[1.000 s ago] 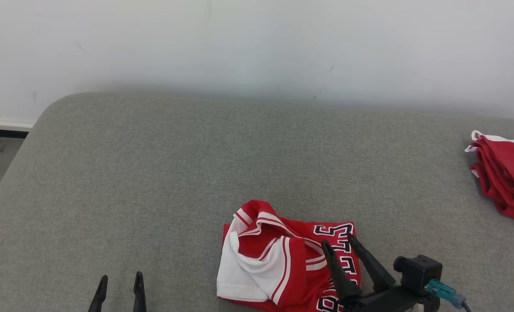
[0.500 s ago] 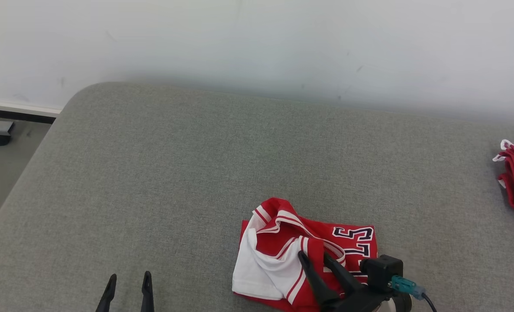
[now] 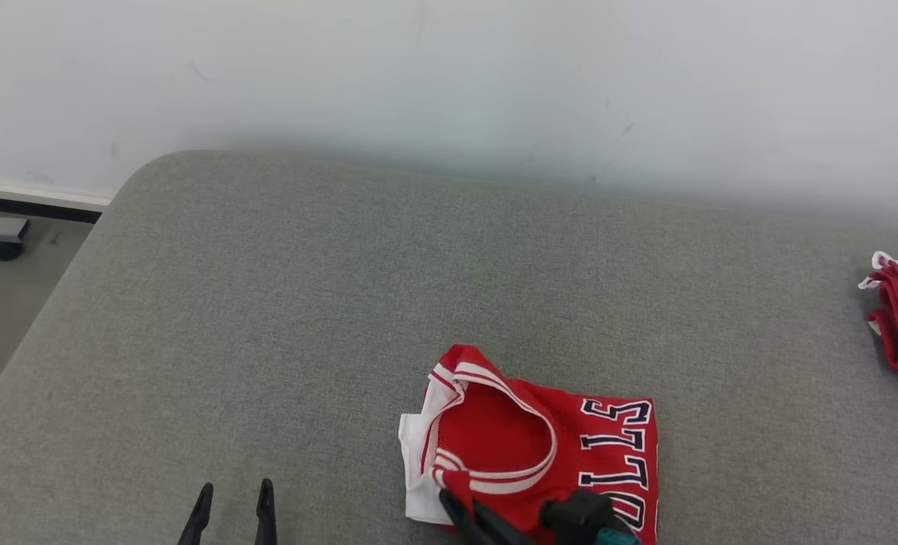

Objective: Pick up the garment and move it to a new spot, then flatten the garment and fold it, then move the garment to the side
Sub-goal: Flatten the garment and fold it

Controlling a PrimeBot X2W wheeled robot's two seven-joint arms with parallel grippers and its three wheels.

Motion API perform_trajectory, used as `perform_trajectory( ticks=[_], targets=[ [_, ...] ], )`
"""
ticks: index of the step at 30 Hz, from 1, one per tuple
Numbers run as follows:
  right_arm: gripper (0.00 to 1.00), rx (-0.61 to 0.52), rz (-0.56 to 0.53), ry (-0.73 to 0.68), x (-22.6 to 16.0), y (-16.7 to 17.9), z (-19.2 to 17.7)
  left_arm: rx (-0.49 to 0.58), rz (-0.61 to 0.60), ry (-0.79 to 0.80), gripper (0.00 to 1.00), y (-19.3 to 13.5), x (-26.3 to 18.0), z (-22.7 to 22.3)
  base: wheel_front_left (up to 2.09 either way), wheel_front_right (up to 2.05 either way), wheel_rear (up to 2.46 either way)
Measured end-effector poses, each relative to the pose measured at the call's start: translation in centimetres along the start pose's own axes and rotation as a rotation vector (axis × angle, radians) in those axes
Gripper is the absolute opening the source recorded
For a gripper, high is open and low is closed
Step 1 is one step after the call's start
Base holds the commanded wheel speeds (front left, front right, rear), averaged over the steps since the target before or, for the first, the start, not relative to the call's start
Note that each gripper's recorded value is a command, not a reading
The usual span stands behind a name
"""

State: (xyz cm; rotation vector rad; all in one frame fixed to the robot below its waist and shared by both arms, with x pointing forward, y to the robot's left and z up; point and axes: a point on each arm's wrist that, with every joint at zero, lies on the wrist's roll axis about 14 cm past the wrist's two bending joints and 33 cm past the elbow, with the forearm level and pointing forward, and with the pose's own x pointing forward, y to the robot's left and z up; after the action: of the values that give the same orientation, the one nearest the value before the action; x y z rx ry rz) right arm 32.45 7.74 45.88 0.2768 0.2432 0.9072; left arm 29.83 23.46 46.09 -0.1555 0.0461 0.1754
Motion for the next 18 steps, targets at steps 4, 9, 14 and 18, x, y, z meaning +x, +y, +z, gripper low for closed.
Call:
perform_trajectory(
  ticks=[4,9,14,18],
  targets=[
    [0.00,0.003,0.071,0.062,0.2,2.6,-2.1,-0.002,-0.004,0.003,1.00,-0.1,-0.2,-0.1,0.00,0.00,0.00],
    [1.00,0.012,0.081,0.038,0.8,3.0,-1.3,-0.003,0.000,-0.001,1.00,0.0,-0.3,0.0,0.00,0.00,0.00],
    [1.00,0.002,0.074,-0.039,1.0,2.3,1.3,-0.004,-0.004,-0.003,1.00,0.0,-0.3,0.0,0.00,0.00,0.00],
    [1.00,-0.018,0.023,-0.137,0.6,0.2,4.6,-0.004,-0.009,-0.003,1.00,-0.1,-0.2,0.0,0.00,0.00,0.00]
  ],
)
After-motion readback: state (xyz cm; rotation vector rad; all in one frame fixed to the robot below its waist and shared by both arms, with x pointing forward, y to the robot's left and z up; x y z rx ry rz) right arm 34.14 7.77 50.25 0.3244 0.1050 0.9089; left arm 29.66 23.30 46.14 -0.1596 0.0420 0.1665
